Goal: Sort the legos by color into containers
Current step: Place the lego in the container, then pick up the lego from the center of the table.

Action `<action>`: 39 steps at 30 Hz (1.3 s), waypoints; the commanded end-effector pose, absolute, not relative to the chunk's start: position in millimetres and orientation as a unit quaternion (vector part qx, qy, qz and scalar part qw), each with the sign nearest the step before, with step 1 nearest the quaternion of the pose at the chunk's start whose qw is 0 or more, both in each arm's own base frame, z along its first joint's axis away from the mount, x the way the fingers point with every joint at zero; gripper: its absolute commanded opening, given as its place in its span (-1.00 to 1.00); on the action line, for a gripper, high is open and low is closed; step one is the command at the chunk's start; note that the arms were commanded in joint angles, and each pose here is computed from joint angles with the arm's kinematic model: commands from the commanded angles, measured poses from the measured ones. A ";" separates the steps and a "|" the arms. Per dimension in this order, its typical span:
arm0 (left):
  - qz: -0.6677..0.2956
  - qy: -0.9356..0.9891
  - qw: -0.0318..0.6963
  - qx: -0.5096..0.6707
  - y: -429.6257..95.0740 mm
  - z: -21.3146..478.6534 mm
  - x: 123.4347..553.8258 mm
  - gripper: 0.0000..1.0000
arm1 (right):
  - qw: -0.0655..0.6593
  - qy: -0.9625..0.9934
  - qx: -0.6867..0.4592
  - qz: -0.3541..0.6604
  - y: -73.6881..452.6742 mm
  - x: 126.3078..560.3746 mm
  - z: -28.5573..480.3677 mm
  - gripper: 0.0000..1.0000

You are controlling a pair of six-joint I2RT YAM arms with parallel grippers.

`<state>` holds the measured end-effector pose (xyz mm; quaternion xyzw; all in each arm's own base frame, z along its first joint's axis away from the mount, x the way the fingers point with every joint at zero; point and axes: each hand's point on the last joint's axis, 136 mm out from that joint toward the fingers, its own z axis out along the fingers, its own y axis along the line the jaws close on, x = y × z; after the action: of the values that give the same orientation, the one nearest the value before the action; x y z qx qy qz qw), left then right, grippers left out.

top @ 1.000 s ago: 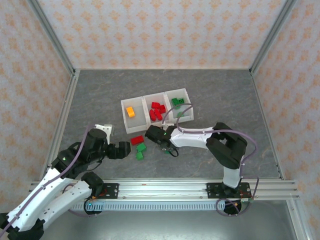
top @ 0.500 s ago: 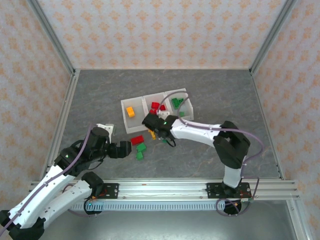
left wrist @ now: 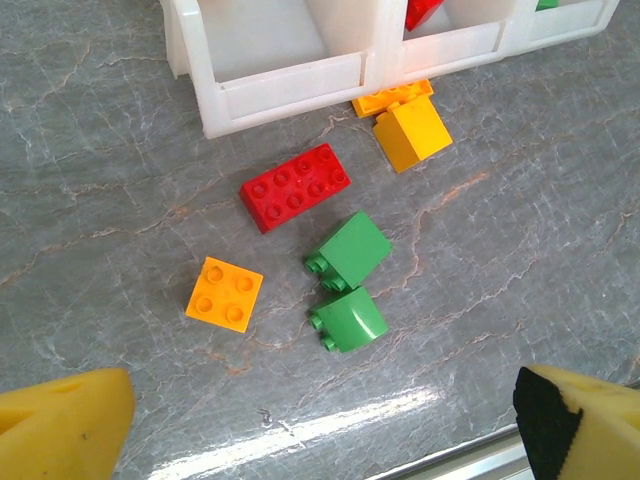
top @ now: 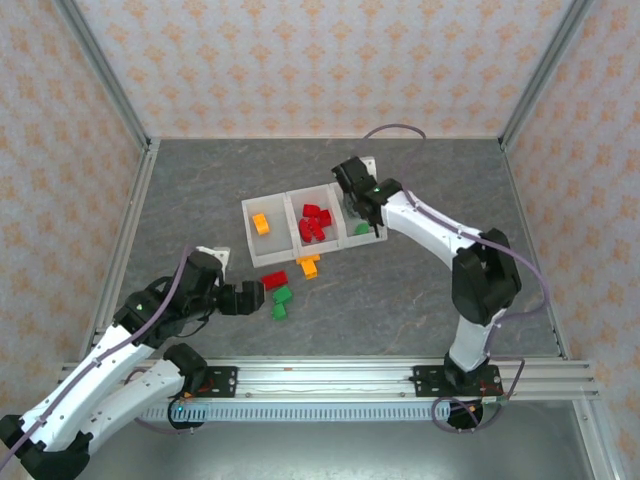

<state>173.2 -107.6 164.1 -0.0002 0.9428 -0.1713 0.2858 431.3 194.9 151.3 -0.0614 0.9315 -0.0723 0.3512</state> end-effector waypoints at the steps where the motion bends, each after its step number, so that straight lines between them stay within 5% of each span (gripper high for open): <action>1: -0.176 0.942 0.287 0.007 -110.0 161.9 174.3 0.98 | 0.361 0.925 -0.101 -0.054 204.5 465.0 141.8 -0.81; 9: -0.169 0.946 0.278 0.005 -109.8 157.5 175.2 0.98 | 0.338 0.932 -0.125 -0.035 217.4 495.7 108.6 -0.72; 16: -0.161 0.947 0.280 -0.002 -106.6 157.7 176.6 0.98 | 0.323 0.939 -0.115 -0.034 217.2 495.5 104.0 -0.12; 34: -0.186 0.941 0.283 -0.029 -158.7 179.1 198.0 0.98 | 0.346 0.935 -0.039 0.063 198.7 425.4 178.4 0.75; 39: -0.177 0.947 0.269 -0.006 -199.9 160.6 207.7 0.98 | 0.362 0.926 -0.031 0.097 186.7 389.7 200.1 0.82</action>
<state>192.1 -180.2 153.8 0.0100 0.9555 -0.1666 0.2433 402.2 190.2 190.1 -0.0482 0.9313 0.0698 0.3541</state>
